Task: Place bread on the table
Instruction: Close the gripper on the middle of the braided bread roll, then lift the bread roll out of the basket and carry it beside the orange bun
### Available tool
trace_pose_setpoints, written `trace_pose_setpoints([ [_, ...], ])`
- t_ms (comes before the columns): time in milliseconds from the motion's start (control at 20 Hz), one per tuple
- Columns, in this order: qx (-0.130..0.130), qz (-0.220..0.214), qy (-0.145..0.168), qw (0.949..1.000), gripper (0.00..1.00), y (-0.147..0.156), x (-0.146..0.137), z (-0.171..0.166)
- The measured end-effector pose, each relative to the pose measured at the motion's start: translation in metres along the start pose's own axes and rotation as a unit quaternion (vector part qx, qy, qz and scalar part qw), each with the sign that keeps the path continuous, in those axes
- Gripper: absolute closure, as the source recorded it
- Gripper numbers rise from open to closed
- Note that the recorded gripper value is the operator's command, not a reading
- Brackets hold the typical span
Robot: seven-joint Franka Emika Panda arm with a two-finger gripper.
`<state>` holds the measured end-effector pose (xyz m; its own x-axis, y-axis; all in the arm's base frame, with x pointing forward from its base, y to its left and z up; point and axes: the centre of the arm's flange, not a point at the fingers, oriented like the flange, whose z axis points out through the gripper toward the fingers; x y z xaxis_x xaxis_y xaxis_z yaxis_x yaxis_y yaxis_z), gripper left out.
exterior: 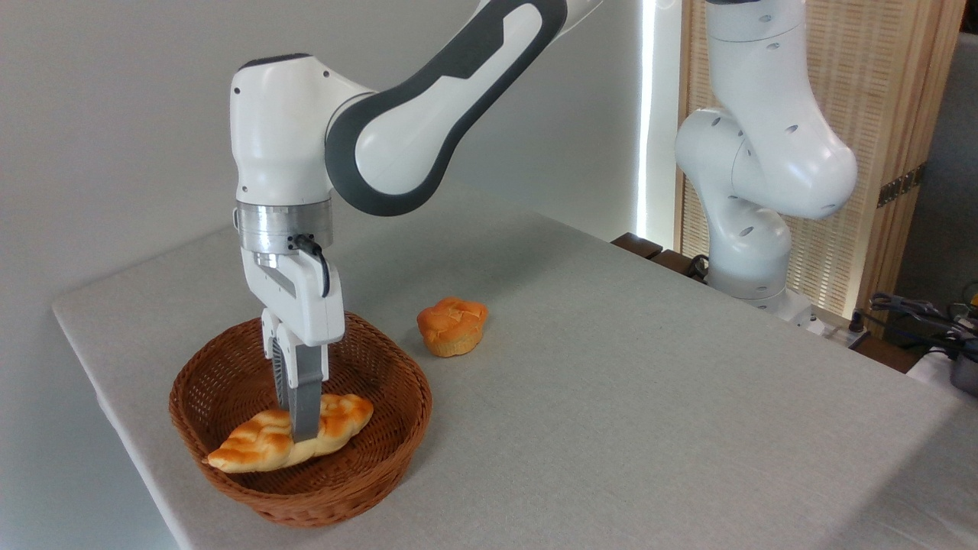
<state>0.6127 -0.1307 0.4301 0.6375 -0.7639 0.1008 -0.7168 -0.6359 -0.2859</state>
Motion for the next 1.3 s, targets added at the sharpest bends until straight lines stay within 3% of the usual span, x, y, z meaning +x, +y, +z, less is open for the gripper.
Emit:
trace_pose_setpoints([
  [200,-0.05,-0.061,0.018,0.9967,0.8,-0.013,0.002,-0.041],
  [300,-0.07,-0.093,0.038,0.9924,0.78,-0.023,-0.003,-0.07],
  [400,-0.096,-0.135,0.054,0.9847,0.75,-0.037,-0.021,-0.097],
  [500,-0.117,-0.151,0.041,0.9808,0.74,-0.045,-0.045,-0.112],
  [700,-0.155,-0.06,-0.002,0.9861,0.74,-0.02,-0.093,-0.109],
  [900,-0.191,0.007,-0.019,0.9814,0.72,-0.012,-0.18,-0.103],
  [1000,-0.207,0.04,-0.04,0.9766,0.62,-0.007,-0.209,-0.101],
  [1050,-0.212,0.051,-0.051,0.9747,0.5,-0.003,-0.215,-0.098],
  [1100,-0.216,0.057,-0.058,0.973,0.29,0.003,-0.216,-0.092],
  [1200,-0.227,0.067,-0.07,0.969,0.22,0.014,-0.214,-0.079],
  [1300,-0.236,0.075,-0.077,0.9659,0.22,0.021,-0.21,-0.069],
])
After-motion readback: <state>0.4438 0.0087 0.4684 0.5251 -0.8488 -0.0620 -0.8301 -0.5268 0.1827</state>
